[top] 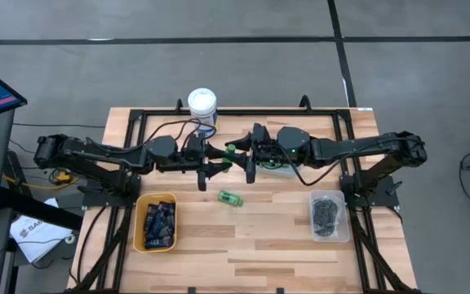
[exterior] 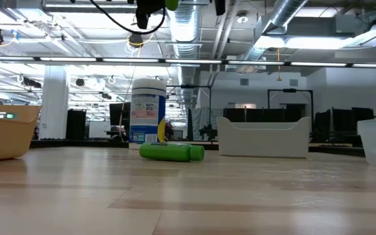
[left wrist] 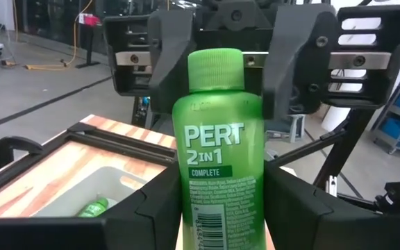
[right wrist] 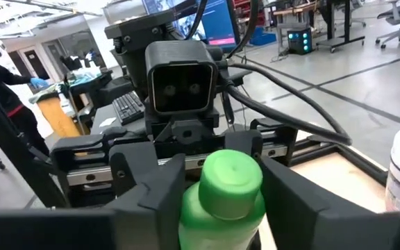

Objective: Pick & Place Travel size toiletries
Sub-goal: Put the green shampoo into the gray bin

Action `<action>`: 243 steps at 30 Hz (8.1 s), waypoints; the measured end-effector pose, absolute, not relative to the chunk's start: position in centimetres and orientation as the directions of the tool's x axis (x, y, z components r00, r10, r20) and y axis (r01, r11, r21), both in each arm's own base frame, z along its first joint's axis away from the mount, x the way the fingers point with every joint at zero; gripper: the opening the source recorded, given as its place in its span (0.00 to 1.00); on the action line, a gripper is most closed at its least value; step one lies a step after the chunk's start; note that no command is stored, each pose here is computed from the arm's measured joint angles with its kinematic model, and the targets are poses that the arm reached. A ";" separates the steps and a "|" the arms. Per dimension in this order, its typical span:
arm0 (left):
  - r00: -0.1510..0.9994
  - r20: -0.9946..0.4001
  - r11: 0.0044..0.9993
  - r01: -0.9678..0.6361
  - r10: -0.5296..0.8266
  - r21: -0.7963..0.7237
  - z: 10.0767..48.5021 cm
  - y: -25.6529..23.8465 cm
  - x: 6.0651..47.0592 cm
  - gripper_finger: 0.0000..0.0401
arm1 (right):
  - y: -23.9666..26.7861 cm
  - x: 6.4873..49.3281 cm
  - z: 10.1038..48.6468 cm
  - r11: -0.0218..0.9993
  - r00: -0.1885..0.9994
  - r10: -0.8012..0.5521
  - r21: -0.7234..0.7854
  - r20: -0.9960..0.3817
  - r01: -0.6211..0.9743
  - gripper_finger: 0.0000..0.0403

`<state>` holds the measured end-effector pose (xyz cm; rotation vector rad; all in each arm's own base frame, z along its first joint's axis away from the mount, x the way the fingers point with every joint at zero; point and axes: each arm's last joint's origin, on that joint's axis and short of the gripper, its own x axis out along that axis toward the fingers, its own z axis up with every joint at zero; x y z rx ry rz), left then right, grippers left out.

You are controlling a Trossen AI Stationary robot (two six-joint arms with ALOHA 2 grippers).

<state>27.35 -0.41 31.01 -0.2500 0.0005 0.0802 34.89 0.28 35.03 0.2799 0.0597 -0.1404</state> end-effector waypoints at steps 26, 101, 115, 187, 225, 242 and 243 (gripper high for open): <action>0.998 0.002 0.954 -0.066 0.070 -0.292 31.3 -0.4 27.3 0.67 | -1.3 32.4 36.6 0.932 0.974 -0.192 0.287 -0.122 0.220 0.21; 0.996 -0.070 0.957 -0.071 0.053 -0.282 30.6 -1.0 27.1 0.67 | -3.9 23.7 33.0 0.743 0.535 -0.334 0.133 -0.776 0.656 0.22; 0.997 -0.061 0.898 -0.069 0.047 -0.434 30.7 -1.1 27.1 0.67 | -3.9 23.6 32.9 0.742 0.522 -0.332 0.124 -0.786 0.659 0.22; 0.956 0.263 0.837 0.246 -0.127 -0.489 37.3 -1.3 20.4 0.67 | -4.5 26.2 28.3 0.767 0.270 -0.326 -0.087 -0.906 0.636 0.22; 0.955 0.261 0.834 0.255 -0.139 -0.489 37.3 -1.4 20.4 0.67 | -8.0 31.5 22.7 0.878 0.118 -0.333 -0.262 -0.936 0.400 0.58; 0.939 0.261 0.843 0.320 -0.223 -0.433 37.3 -1.6 20.3 0.67 | 2.7 36.5 27.2 0.989 0.497 -0.082 -0.010 -0.864 0.146 0.63; 0.939 0.262 0.843 0.321 -0.223 -0.432 37.3 -1.6 20.3 0.67 | 3.1 36.6 26.6 0.990 0.471 -0.075 -0.008 -0.879 0.143 0.63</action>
